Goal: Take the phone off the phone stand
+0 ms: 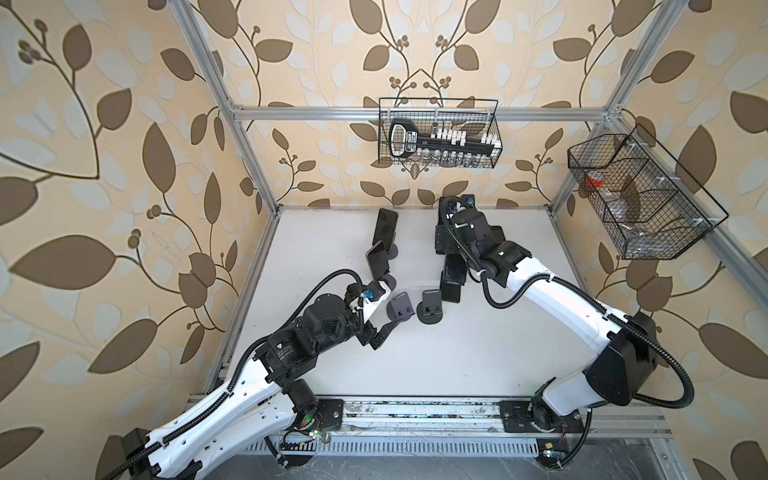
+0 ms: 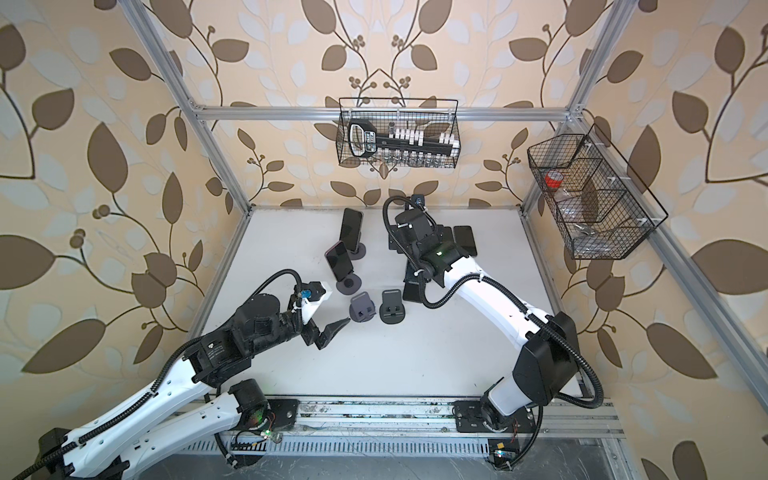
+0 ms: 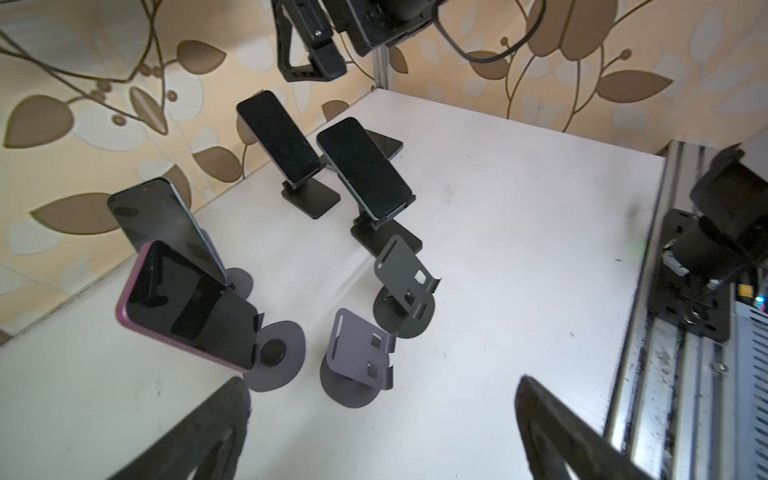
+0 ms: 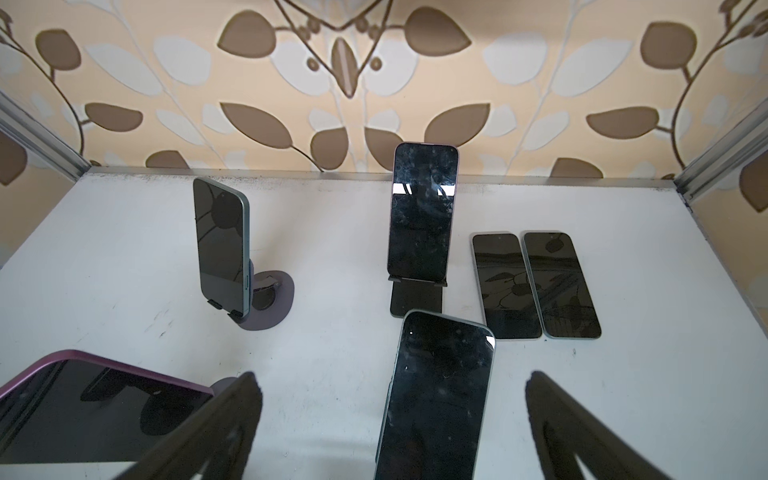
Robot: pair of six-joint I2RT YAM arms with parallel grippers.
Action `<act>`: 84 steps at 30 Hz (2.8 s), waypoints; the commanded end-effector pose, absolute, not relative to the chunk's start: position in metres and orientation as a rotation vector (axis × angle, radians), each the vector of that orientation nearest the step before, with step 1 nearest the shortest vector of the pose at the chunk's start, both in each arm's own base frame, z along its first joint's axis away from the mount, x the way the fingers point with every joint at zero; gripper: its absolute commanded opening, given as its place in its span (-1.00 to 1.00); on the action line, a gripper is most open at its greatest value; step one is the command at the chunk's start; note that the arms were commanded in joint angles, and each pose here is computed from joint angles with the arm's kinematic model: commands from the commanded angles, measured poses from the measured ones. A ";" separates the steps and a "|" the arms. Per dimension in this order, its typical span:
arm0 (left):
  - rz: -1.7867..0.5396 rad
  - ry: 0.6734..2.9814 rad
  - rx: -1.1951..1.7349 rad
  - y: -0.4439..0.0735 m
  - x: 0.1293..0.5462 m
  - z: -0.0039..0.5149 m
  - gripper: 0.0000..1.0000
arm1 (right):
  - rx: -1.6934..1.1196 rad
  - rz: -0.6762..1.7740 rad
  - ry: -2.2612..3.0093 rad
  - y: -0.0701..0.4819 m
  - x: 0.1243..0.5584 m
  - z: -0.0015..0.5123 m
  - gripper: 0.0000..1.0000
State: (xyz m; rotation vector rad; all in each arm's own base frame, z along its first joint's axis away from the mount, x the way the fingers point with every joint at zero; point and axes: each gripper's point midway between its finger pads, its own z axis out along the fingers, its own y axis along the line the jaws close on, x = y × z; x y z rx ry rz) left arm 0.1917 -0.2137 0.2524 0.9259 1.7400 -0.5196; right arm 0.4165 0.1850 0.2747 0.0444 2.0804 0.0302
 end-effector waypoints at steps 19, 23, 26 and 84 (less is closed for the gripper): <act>-0.683 1.673 0.951 -0.240 0.185 0.283 0.98 | 0.132 0.126 2.223 0.201 0.416 0.247 0.65; -0.699 1.684 0.927 -0.244 0.190 0.284 0.98 | 0.150 0.066 2.248 0.193 0.413 0.241 0.72; -0.700 1.688 0.929 -0.246 0.191 0.285 0.98 | 0.153 0.049 2.263 0.191 0.412 0.237 0.73; -0.458 1.706 0.763 -0.275 0.293 0.283 0.98 | 0.074 -0.176 2.222 0.167 0.402 0.260 0.81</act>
